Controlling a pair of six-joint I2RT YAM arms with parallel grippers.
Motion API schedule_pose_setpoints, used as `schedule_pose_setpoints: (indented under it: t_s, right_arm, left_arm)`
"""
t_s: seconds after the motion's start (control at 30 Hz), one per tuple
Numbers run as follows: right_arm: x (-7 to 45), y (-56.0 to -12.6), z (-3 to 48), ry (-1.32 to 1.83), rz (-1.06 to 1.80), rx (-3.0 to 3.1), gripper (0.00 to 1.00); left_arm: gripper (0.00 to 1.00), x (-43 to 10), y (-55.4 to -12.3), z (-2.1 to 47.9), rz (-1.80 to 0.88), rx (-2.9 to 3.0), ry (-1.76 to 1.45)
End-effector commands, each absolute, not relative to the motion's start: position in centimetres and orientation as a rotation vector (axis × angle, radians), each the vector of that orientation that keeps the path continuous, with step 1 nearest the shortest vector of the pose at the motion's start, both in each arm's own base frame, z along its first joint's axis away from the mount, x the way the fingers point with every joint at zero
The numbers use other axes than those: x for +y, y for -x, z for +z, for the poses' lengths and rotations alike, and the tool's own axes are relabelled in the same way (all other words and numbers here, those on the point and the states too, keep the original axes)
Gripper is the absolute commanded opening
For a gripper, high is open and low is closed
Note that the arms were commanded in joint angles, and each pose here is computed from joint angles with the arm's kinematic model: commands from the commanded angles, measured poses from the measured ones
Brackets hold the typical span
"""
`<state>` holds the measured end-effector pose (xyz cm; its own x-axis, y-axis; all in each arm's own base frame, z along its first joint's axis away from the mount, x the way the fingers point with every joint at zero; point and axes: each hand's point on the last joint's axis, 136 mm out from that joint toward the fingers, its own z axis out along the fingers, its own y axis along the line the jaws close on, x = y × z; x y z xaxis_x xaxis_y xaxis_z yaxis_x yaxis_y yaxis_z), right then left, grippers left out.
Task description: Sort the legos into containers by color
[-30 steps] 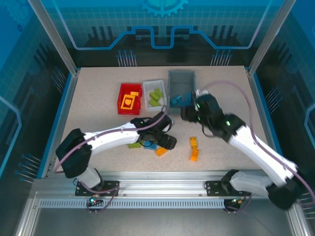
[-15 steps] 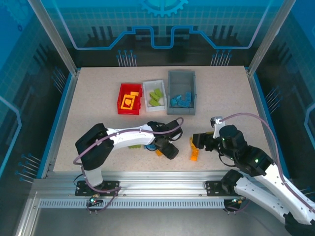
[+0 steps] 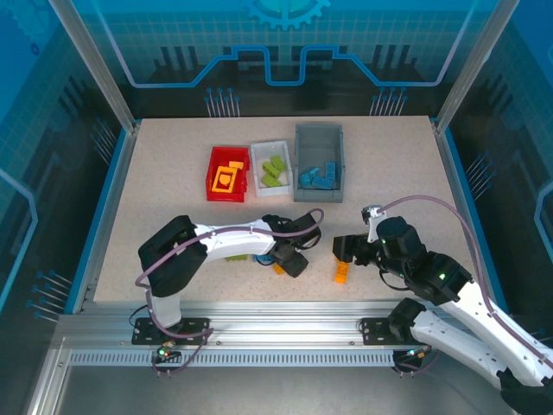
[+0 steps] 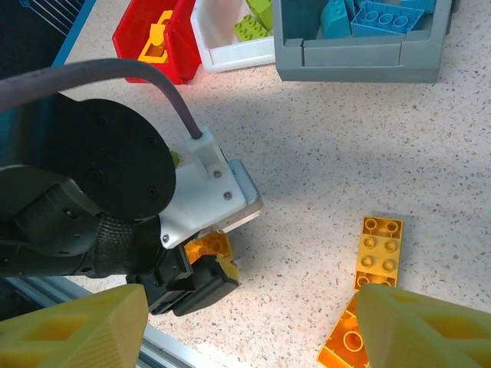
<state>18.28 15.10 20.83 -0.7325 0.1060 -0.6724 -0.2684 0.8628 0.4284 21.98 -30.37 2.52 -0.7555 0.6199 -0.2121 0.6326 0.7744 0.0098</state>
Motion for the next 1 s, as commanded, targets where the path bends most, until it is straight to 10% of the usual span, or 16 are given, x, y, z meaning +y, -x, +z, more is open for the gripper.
schedule_pose_setpoints:
  t_s: [0.0, 0.47, 0.97]
  right_arm:
    - [15.6, -18.1, 21.0, 0.121, 0.698, 2.292, 0.73]
    - [19.7, -17.2, 24.8, 0.389, 0.928, 2.123, 0.73]
    - [32.0, -24.0, 25.8, 0.576, 0.899, 2.090, 0.71]
  left_arm:
    - [0.60, -29.9, -21.1, 1.3, -0.057, 2.807, -0.996]
    - [0.36, -29.4, -25.9, 9.5, -0.194, 2.677, -0.684]
    - [0.33, -12.1, -44.7, 15.8, -0.227, 2.552, 0.108]
